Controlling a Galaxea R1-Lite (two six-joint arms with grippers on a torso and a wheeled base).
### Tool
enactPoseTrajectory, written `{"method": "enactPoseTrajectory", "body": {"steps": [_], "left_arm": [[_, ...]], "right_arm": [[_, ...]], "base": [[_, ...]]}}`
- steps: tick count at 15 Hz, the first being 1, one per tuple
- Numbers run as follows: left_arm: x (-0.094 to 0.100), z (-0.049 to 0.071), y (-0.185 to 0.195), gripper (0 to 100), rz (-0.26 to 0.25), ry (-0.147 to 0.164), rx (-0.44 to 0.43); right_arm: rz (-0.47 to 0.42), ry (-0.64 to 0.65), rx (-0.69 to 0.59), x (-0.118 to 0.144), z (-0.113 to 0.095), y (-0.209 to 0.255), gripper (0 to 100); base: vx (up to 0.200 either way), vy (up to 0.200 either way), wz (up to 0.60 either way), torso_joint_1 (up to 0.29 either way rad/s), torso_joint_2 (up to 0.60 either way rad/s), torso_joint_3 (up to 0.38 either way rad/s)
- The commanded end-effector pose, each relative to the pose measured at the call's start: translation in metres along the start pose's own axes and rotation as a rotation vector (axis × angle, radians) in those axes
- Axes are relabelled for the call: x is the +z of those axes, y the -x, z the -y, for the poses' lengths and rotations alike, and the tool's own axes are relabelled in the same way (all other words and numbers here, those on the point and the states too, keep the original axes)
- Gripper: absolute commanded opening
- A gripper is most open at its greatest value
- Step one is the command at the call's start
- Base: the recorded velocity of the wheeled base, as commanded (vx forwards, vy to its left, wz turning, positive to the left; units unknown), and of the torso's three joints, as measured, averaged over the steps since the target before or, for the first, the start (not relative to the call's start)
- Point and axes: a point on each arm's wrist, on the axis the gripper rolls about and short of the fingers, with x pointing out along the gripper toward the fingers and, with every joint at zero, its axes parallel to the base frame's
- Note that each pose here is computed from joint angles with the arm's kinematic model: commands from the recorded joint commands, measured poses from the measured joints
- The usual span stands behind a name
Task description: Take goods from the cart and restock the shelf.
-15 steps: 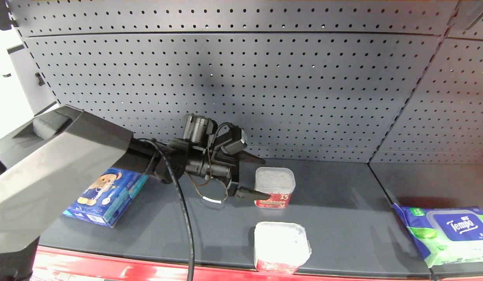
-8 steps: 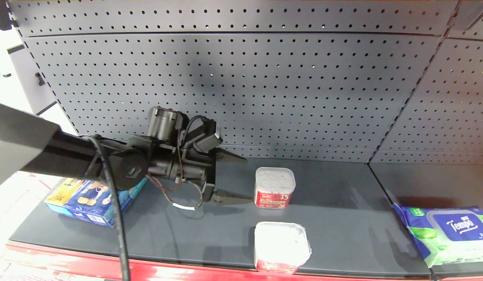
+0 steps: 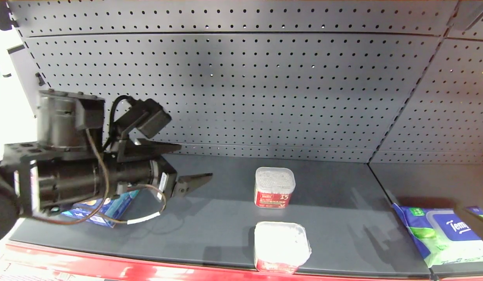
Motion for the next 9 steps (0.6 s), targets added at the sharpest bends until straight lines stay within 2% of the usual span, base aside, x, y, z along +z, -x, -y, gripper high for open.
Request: {"method": "enactPoseTrajectory", "body": {"steps": [1, 2, 3, 5, 6, 9], "left_arm": [[-0.016, 0.035, 0.07, 100, 0.086, 0.186, 0.147], [-0.02, 0.04, 0.085, 100, 0.114, 0.258, 0.198], [-0.026, 0.039, 0.096, 100, 0.115, 0.275, 0.266], [-0.038, 0.04, 0.122, 100, 0.115, 0.281, 0.417], [-0.043, 0.04, 0.136, 100, 0.117, 0.283, 0.433], [-0.061, 0.041, 0.169, 100, 0.067, 0.297, 0.491]], "right_arm": [[-0.131, -0.022, 0.053, -0.009, 0.001, -0.026, 100], [-0.178, -0.026, 0.088, -0.012, -0.001, -0.037, 100], [-0.216, -0.028, 0.125, -0.015, -0.004, -0.046, 100], [-0.283, -0.019, 0.195, -0.019, -0.012, -0.062, 100], [-0.302, -0.016, 0.224, -0.019, -0.016, -0.069, 100], [-0.316, -0.012, 0.242, -0.018, -0.018, -0.077, 100]], "base": [[0.0, 0.0, 0.0, 0.0, 0.0, 0.0], [0.0, 0.0, 0.0, 0.0, 0.0, 0.0], [0.0, 0.0, 0.0, 0.0, 0.0, 0.0], [0.0, 0.0, 0.0, 0.0, 0.0, 0.0], [0.0, 0.0, 0.0, 0.0, 0.0, 0.0], [0.0, 0.0, 0.0, 0.0, 0.0, 0.0]]}}
